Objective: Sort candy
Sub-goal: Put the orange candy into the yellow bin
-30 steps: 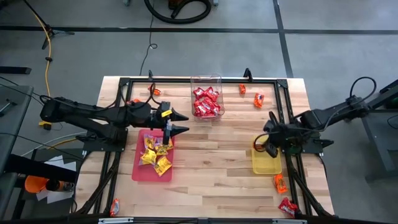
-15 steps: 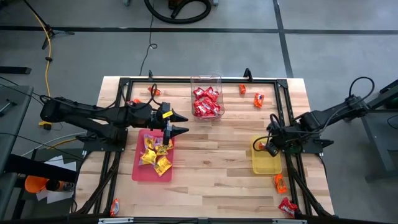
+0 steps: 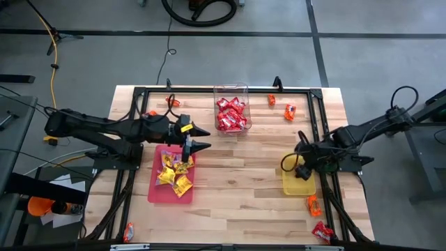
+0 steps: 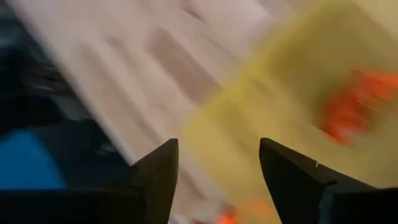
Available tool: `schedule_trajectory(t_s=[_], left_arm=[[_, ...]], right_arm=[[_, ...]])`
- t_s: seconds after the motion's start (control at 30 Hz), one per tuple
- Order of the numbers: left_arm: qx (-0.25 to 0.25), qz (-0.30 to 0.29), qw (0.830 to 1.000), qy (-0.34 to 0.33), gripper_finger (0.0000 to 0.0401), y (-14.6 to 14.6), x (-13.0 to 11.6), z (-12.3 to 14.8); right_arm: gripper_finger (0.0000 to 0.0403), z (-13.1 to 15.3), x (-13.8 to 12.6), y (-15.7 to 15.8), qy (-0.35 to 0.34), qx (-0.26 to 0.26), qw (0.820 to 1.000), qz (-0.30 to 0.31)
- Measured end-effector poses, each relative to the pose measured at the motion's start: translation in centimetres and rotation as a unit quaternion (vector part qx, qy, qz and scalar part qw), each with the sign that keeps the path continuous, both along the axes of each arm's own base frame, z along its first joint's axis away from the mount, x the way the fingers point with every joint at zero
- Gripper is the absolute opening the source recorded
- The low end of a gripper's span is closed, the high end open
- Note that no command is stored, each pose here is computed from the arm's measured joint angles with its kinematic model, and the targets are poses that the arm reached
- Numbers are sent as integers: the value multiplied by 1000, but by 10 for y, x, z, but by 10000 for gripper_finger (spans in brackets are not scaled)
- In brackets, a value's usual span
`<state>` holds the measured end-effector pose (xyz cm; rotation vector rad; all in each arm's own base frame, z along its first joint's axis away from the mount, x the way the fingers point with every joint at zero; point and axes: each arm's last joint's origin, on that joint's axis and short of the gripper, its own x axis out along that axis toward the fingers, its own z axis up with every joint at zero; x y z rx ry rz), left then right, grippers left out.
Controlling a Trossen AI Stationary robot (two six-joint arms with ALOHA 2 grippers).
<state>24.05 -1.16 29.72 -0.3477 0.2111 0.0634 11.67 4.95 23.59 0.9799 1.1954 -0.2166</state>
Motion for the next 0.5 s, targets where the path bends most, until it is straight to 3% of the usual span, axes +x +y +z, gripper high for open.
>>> schedule_trajectory(t_s=[0.13, 0.27, 0.37, 0.5], left_arm=[[-1, 0, 1000, -13, 239, 0, -4, 5], [-2, 0, 999, -33, 239, 1, -11, 13], [-14, 2, 999, -48, 239, 1, -17, 19], [-17, 2, 997, -70, 239, 2, -26, 28]], right_arm=[[224, 17, 21, 2, -139, 24, 990, -26], [220, 32, 38, -7, -256, -12, 962, -93], [220, 38, 44, -19, -292, -31, 944, -153], [220, 37, 49, -37, -286, -39, 933, -213]])
